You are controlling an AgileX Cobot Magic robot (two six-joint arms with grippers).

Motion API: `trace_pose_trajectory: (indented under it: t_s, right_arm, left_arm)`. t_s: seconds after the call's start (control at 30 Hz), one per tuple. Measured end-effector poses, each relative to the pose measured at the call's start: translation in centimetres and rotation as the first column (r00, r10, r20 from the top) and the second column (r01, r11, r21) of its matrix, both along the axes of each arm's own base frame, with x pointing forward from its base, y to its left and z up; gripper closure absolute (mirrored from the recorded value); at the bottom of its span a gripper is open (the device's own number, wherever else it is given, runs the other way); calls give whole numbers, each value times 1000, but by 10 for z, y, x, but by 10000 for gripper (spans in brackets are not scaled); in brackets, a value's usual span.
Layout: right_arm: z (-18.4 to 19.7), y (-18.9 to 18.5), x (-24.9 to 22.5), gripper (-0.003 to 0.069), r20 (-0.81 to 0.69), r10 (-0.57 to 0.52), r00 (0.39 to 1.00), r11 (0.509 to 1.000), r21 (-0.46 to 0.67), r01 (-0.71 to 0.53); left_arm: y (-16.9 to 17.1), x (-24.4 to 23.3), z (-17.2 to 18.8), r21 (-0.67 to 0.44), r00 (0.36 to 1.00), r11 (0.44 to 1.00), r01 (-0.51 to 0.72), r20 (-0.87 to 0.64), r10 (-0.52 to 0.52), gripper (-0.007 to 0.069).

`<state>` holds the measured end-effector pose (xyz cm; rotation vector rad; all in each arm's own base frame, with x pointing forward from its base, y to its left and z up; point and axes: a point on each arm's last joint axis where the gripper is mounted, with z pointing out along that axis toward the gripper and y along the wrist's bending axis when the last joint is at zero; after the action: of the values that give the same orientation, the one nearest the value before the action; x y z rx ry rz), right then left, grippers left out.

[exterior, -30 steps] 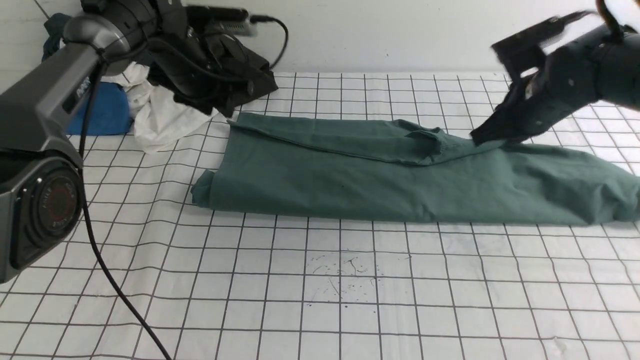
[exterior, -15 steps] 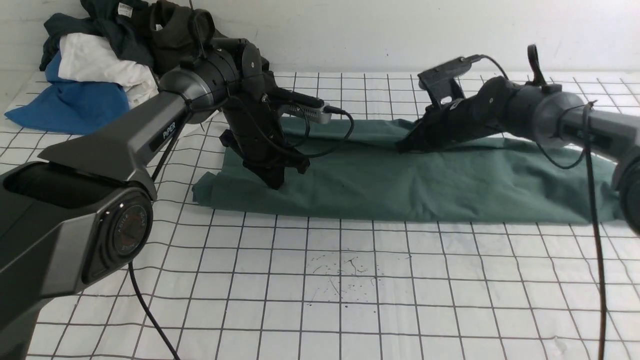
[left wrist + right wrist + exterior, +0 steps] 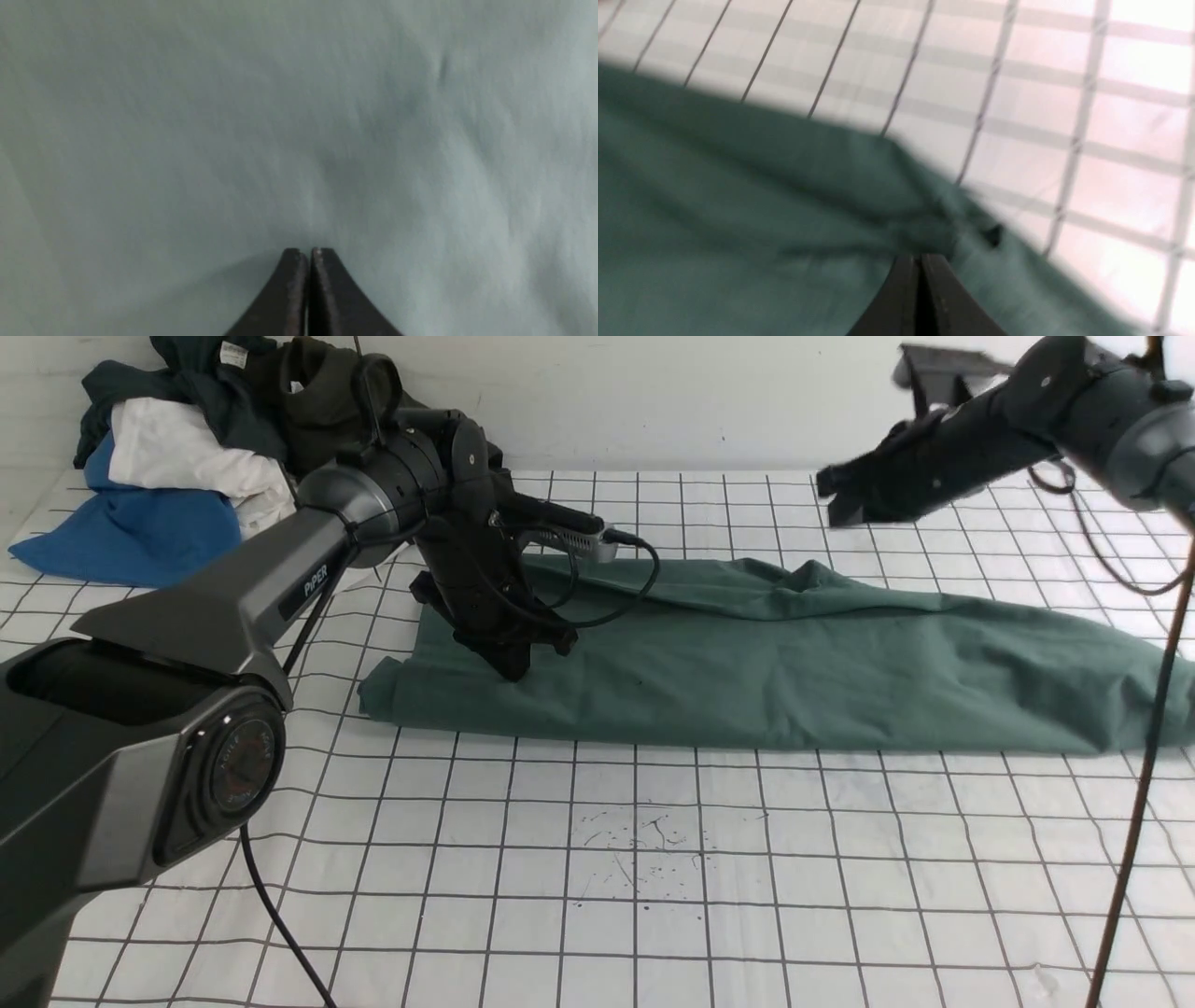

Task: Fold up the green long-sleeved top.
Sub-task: Use the right arm to clamp the right edge of the fabric

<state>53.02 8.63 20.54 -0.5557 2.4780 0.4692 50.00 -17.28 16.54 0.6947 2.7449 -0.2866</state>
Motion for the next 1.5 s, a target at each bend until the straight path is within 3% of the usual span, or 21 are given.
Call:
trace_pose_trajectory:
  t_s: [0.07,0.17,0.27,0.37,0.47,0.5,0.53,0.6,0.7,0.8,0.97,1.0,1.1,1.27,1.4,1.5]
  right_arm:
    - [-16,10,-6,671,-70,91,993,996,-4,-92]
    - [-38,16,-6,671,-112,128,985,992,-3,-129]
    - [-56,15,-2,669,-124,119,985,993,-7,-121]
    - [-62,14,8,669,-41,66,997,998,-13,-66]
    - [-65,14,24,669,93,-62,994,998,2,62]
    - [-66,11,34,669,169,-177,970,984,48,171]
    - [-66,11,34,669,168,-177,970,984,48,171]
    - [-64,6,44,669,232,-318,919,947,131,294]
    - [-60,2,49,669,239,-424,874,900,215,378]
    - [-56,3,44,669,182,-409,894,905,208,372]
    - [-26,-9,20,669,56,-204,977,979,36,202]
    - [-7,-23,6,669,-7,-110,994,992,-64,110]
    - [9,-43,-6,669,-59,-84,995,986,-151,75]
    - [19,-106,-29,669,-146,-255,956,953,-205,223]
    - [14,-127,-65,669,-247,-286,926,946,-227,231]
    - [2,-141,-89,669,-314,-270,910,946,-264,189]
  left_arm:
    - [-2,1,1,-33,1000,999,-8,8,9,633]
    - [-6,0,2,-81,1000,997,-16,-4,16,633]
    - [-8,0,2,-101,1000,995,-18,-11,17,633]
    - [-9,-1,2,-105,1000,994,-18,-18,16,633]
    - [-8,-2,2,-101,999,995,-16,-29,13,633]
    - [-8,-3,1,-99,999,995,-14,-38,10,633]
    - [-8,-3,1,-99,999,995,-14,-39,10,633]
    - [-8,-3,1,-98,999,995,-13,-43,8,633]
    - [-8,-4,1,-93,999,996,-9,-53,4,633]
    - [-4,-6,-1,-53,997,999,4,-75,-8,633]
    - [9,-5,10,35,999,999,11,-45,-10,633]
    - [18,-5,23,68,1000,998,2,-16,-1,633]
    - [27,-6,45,69,1000,998,-13,28,11,633]
    - [37,-33,134,16,984,1000,-23,179,20,633]
    - [48,-76,193,8,966,1000,8,258,-10,633]
    - [57,-108,215,14,962,1000,23,273,-26,633]
